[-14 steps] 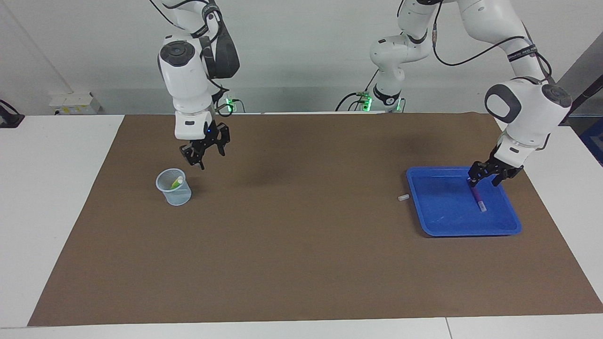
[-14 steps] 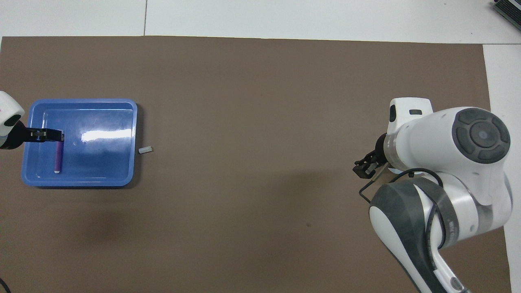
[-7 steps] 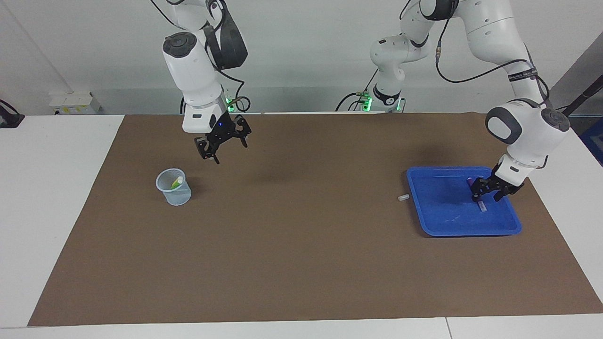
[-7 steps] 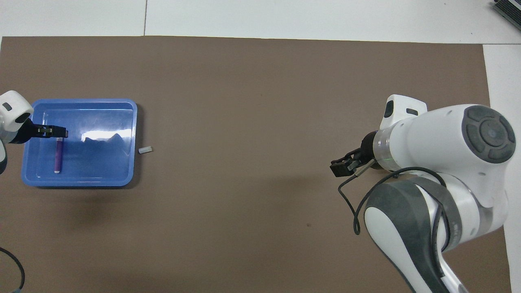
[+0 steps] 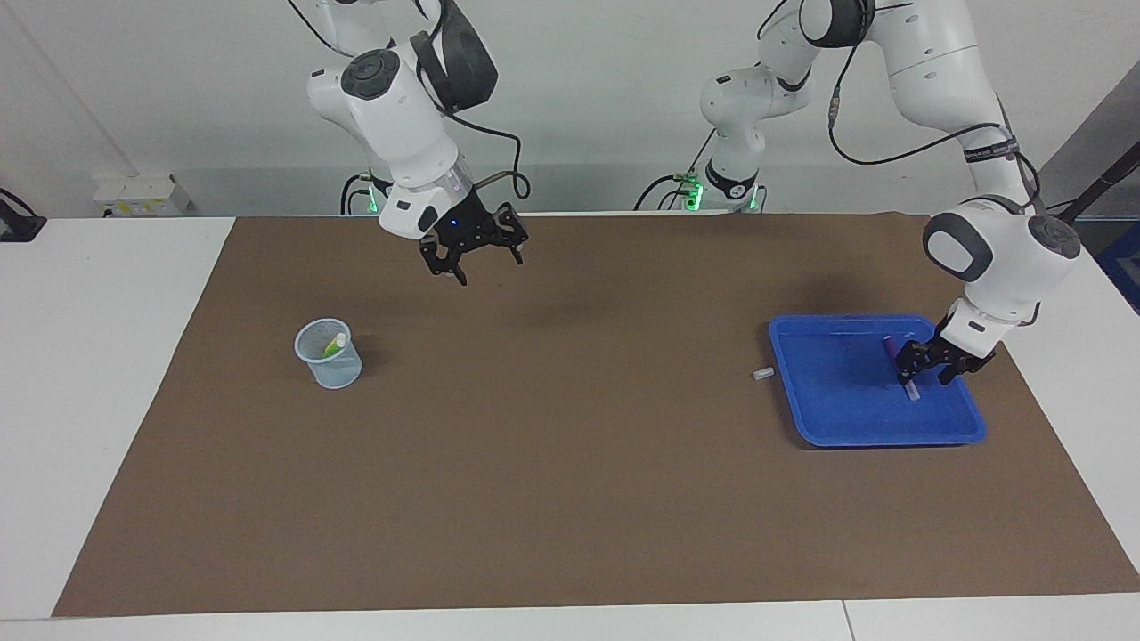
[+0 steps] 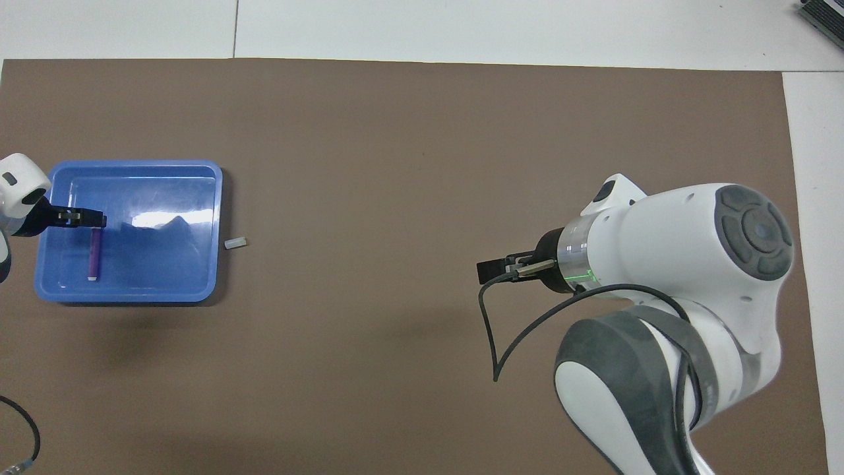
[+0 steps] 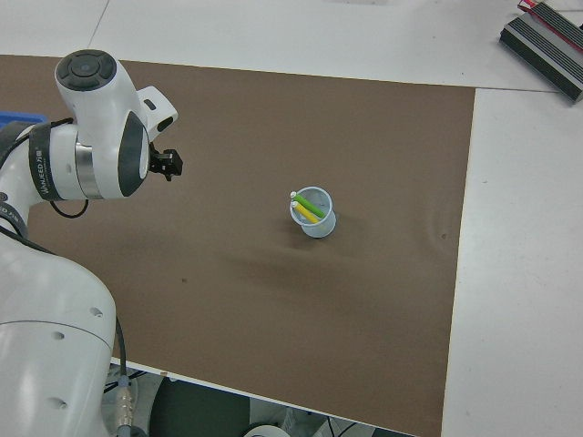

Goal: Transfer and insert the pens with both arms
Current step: 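Withdraw the right gripper from the cup while the left gripper grasps the purple pen, then lift the purple pen with the left gripper toward the right gripper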

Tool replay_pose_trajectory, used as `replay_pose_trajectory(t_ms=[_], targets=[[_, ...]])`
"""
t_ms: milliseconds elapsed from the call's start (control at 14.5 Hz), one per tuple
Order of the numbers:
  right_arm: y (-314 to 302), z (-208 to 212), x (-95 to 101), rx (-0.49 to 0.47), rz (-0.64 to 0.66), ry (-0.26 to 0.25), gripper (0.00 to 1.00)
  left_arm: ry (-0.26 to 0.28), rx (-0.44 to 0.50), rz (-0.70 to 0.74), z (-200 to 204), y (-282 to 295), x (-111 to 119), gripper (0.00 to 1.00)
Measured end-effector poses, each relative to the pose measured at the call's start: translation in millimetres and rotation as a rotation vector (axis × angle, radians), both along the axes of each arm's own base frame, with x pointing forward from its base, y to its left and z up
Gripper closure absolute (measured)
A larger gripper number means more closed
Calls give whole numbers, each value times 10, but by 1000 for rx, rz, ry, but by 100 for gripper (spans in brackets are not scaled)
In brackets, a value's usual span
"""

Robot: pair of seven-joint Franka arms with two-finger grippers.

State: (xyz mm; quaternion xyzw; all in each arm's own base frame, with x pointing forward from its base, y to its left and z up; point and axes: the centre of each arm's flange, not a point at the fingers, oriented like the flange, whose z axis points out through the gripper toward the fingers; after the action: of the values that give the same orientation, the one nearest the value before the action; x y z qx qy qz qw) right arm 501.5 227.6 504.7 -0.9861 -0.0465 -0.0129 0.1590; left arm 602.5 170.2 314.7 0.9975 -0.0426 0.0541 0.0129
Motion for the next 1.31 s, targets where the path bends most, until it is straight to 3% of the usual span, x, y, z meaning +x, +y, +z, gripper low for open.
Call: replay_pose_trajectory(t_ms=[138, 276, 690, 828, 897, 966, 1311], targets=[[81, 21, -13, 35, -78, 20, 0, -1, -6, 6, -88, 2, 7, 23], [179, 31, -41, 48, -121, 30, 0, -4, -5, 9, -156, 4, 14, 20], [303, 66, -70, 122, -235, 80, 0, -10, -4, 9, -186, 2, 21, 42], [319, 69, -74, 124, -244, 81, 0, -15, -3, 8, -163, -5, 27, 63], [320, 70, -74, 125, -245, 81, 0, -17, -5, 8, -159, -14, 30, 78], [326, 71, -76, 135, -250, 88, 0, -18, -5, 8, -157, -15, 31, 84], [361, 108, -56, 196, -321, 108, 0, -18, -5, 9, -158, -15, 30, 84]])
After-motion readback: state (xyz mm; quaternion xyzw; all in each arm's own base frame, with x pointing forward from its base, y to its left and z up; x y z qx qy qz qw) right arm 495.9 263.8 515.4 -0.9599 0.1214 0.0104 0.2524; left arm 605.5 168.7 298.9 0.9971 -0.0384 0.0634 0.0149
